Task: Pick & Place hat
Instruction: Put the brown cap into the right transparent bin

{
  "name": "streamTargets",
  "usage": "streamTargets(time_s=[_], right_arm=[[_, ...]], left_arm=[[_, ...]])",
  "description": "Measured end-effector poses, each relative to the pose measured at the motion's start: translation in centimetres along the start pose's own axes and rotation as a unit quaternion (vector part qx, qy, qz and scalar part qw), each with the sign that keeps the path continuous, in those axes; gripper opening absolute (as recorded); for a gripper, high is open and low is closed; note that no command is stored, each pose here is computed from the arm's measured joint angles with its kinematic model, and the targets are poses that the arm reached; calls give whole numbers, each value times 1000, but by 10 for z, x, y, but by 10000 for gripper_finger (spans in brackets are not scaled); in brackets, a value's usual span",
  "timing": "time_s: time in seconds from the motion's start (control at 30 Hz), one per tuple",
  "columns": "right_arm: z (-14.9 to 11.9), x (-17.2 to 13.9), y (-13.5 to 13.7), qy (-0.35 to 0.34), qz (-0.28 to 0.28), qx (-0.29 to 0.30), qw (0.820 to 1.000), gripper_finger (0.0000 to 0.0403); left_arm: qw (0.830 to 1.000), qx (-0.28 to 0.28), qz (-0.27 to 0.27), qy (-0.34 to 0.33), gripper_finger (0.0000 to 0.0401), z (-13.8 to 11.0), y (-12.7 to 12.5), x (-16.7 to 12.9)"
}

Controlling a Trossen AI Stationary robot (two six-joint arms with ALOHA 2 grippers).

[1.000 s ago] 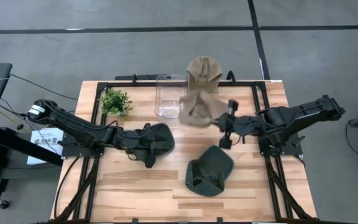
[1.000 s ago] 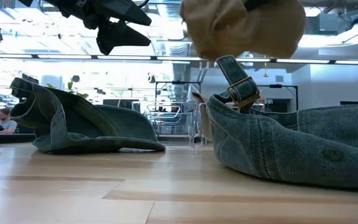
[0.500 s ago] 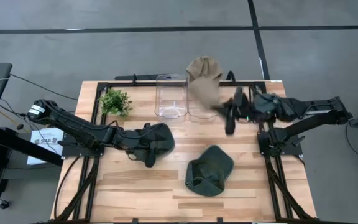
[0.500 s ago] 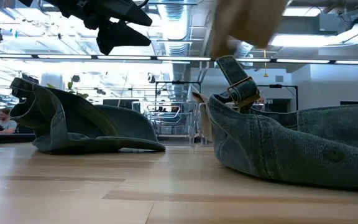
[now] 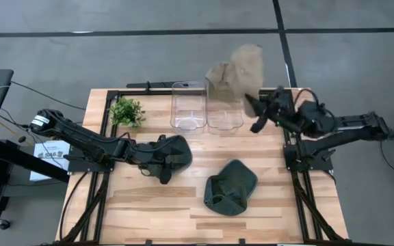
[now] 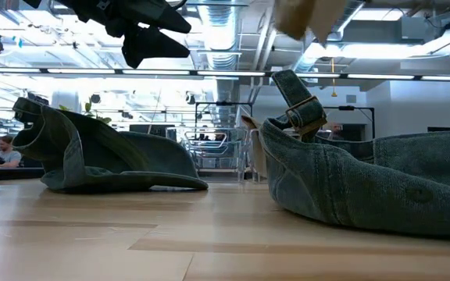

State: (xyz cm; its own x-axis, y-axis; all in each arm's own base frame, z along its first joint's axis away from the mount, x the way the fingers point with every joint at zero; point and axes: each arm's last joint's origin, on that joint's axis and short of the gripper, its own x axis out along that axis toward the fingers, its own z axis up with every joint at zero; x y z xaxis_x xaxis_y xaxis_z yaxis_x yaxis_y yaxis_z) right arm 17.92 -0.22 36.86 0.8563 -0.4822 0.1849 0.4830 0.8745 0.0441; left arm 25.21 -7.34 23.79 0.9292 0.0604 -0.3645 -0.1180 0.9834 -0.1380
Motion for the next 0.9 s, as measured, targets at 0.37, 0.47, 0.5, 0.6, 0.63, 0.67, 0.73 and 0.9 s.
streamTargets(time_s=[0.37,0.47,0.5,0.6,0.63,0.67,0.73,0.9], right_arm=[[-45,-20,-29,-156,2,27,987,2],[-62,-28,-39,-189,-50,68,978,4],[-67,-30,-42,-196,-53,94,975,4],[-73,-32,-42,-226,102,126,960,2],[-69,-35,-40,-246,181,112,945,1],[-65,-38,-39,-265,235,100,930,2],[-62,-43,-37,-292,268,72,915,1],[-60,-52,-35,-336,241,10,910,1]], left_arm=[[1000,-1,-1,-3,232,1,0,0],[1000,-1,-1,-2,232,0,0,0],[1000,-1,-1,-2,232,0,0,0],[1000,-1,-1,-2,232,0,0,0],[1000,0,0,-2,232,0,0,0],[1000,1,1,-3,232,1,0,0],[1000,1,6,-4,232,1,1,0],[1000,1,7,-5,232,1,1,0]])
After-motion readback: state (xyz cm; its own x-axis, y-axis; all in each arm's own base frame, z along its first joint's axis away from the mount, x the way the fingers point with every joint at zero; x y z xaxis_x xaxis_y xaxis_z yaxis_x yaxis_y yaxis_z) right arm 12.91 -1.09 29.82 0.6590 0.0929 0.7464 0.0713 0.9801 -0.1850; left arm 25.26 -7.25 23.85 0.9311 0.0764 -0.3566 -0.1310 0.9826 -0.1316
